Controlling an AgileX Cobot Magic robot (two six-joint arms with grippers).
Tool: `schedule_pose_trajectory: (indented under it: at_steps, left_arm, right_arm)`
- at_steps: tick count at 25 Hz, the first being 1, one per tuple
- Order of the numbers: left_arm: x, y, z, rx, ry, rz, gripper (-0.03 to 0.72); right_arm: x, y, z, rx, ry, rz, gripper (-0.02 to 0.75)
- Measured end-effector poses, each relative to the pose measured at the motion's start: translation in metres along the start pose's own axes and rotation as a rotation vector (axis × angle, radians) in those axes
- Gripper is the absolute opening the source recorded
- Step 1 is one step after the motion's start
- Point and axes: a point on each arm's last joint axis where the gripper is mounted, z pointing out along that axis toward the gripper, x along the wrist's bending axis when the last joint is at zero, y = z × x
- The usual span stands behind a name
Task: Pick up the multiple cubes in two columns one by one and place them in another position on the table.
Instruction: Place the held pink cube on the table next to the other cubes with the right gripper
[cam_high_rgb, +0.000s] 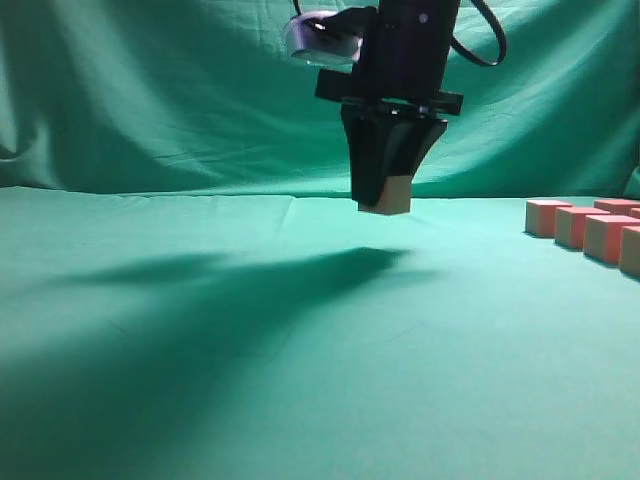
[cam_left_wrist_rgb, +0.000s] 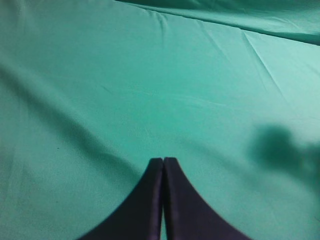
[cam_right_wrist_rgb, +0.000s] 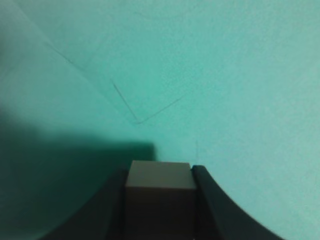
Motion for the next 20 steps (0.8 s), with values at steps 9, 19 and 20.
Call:
schedule_pose_trajectory:
  at_steps: [9, 19, 20]
  left_arm:
    - [0.0, 0.0, 0.0, 0.0, 0.0, 0.0, 0.0]
    - [0.0, 0.0, 0.0, 0.0, 0.0, 0.0, 0.0]
    - [0.0, 0.0, 0.0, 0.0, 0.0, 0.0, 0.0]
  right_arm:
    - [-0.006, -0.003, 0.02, 0.071, -0.026, -0.028, 0.255]
    - [-0.006, -0.001, 0.022, 0.053, -0.032, -0.003, 0.255]
    - [-0.006, -0.001, 0.022, 0.051, -0.033, -0.003, 0.255]
